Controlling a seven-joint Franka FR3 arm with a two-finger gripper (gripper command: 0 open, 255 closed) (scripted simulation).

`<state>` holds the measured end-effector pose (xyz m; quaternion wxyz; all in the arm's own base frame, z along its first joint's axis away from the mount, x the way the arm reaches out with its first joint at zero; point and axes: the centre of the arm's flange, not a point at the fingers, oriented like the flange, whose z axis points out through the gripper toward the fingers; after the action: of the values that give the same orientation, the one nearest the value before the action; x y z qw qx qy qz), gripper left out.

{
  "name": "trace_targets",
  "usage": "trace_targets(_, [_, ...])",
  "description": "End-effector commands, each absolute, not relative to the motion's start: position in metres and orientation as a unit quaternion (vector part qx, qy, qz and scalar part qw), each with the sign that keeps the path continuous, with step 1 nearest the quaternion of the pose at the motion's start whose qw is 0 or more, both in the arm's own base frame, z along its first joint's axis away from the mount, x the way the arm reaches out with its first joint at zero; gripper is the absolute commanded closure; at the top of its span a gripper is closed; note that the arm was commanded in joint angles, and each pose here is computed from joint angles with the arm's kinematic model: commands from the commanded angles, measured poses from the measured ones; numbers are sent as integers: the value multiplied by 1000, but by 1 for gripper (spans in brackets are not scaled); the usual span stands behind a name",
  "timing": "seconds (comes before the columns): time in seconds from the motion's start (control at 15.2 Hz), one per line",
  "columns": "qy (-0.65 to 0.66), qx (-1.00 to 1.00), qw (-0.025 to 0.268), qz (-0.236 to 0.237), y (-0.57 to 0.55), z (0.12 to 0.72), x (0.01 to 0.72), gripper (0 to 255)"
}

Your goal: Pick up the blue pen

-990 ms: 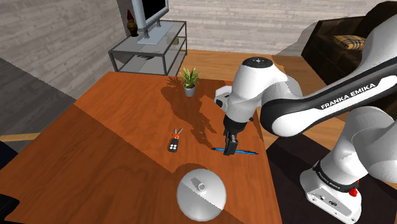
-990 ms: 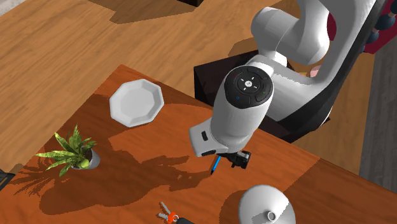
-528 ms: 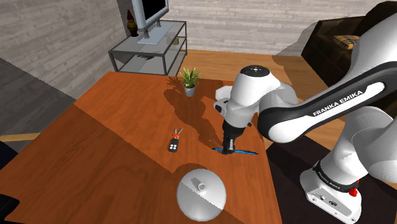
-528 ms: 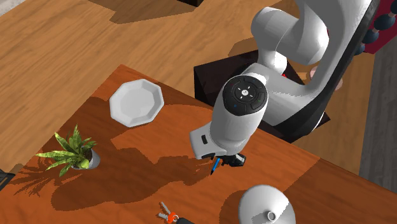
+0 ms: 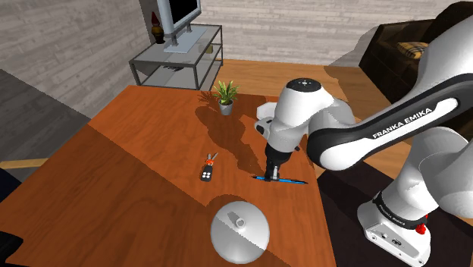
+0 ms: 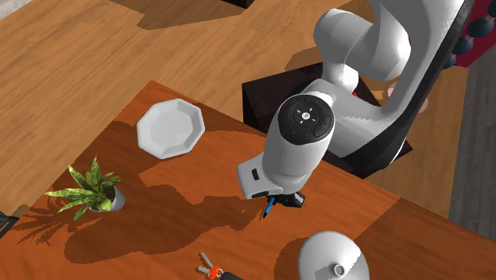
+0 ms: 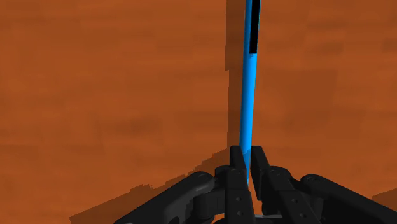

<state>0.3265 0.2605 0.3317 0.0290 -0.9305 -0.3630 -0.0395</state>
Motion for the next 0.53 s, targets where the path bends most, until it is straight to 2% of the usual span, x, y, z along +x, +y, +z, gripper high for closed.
trace_targets(0.0, [-363, -931, 29, -39, 260, 337, 327, 255])
trace_targets(0.46, [-363, -931, 29, -39, 260, 374, 327, 255])
